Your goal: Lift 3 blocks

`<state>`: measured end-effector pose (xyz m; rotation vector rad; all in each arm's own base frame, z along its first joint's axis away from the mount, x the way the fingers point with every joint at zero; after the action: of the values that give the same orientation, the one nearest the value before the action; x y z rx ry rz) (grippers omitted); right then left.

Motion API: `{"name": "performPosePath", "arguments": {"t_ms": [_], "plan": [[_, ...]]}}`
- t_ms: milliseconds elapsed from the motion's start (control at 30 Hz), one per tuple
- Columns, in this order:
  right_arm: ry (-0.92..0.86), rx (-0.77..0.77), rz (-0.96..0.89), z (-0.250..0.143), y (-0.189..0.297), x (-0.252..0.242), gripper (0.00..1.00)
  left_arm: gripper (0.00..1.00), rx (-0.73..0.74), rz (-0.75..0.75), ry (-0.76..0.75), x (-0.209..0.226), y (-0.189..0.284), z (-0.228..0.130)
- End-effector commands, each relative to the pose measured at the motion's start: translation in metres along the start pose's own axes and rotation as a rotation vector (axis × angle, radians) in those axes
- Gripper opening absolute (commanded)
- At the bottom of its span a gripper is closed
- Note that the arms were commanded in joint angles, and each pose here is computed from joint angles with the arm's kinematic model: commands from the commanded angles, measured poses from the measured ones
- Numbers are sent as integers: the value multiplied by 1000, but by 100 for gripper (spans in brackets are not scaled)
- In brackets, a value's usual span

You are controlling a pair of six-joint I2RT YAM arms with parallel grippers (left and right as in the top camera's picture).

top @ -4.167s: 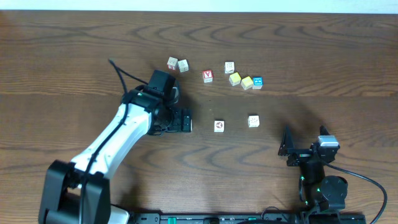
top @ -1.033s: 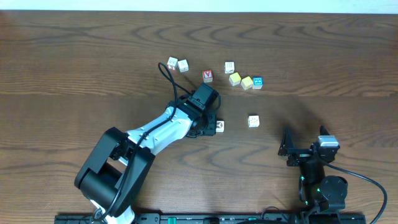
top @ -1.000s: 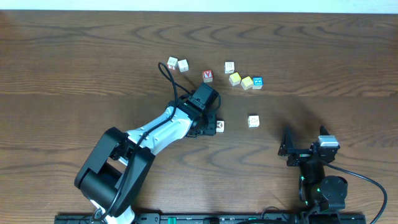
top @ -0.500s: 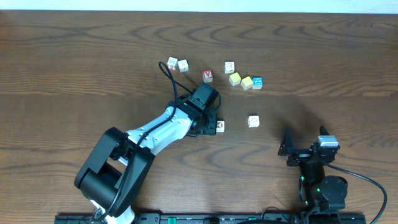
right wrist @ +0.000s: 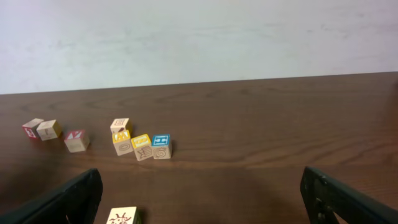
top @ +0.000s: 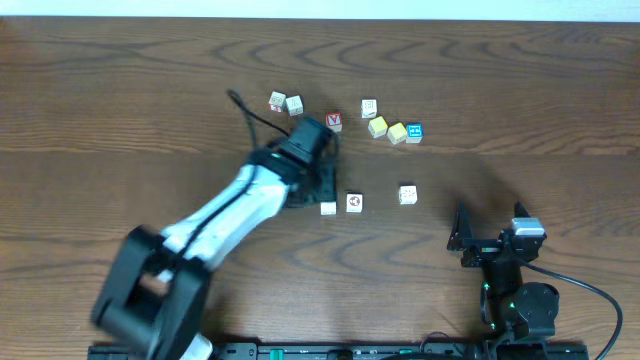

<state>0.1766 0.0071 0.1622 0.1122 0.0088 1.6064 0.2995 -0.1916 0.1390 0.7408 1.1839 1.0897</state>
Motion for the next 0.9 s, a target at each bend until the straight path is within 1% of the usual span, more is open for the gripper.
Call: {"name": "performPosePath", "arguments": {"t_ms": [0,67,100,233,300,467,500,533,600,633,700,767,800,867], "plan": [[5,-2,-26,0,0,-4,99,57,-113,-59,20,0,54,17],[5,-2,-26,0,0,-4,99,58,-157,-62,54,11,78,21],[5,-2,-26,0,0,-4,99,64,-176,-60,73,17,88,22],[5,-2,-26,0,0,-4,99,69,-207,-15,176,51,121,19],[5,-2,-26,0,0,-4,99,73,-187,23,235,69,128,15],[5,-3,-26,0,0,-4,99,75,-122,108,380,111,130,5],[5,-10,-26,1,0,-4,99,82,-119,116,401,116,130,4],[0,-37,-18,6,0,-3,99,83,-118,125,424,123,131,3],[-87,-96,51,17,1,4,99,84,-116,135,449,129,132,3],[-171,-116,131,22,3,12,99,84,-116,138,459,132,133,3],[-343,-113,309,30,7,28,99,84,-120,141,470,135,134,3],[-459,-62,437,30,11,40,99,85,-121,142,473,136,134,3],[-522,-42,471,31,13,43,99,85,-121,142,473,136,134,3],[-686,-63,500,42,15,43,99,85,-121,142,473,136,134,3]]}}
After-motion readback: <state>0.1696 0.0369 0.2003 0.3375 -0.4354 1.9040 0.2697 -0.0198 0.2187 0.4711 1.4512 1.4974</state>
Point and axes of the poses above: each gripper's point midway between its finger pads, its own y axis back along the fingers, its own x axis along the line the jaws close on, z = x × y, the point moved 7 cm from there along y, back along the fingers, and after that the axes turned 2 degrees about y, right-handed, at the moved point
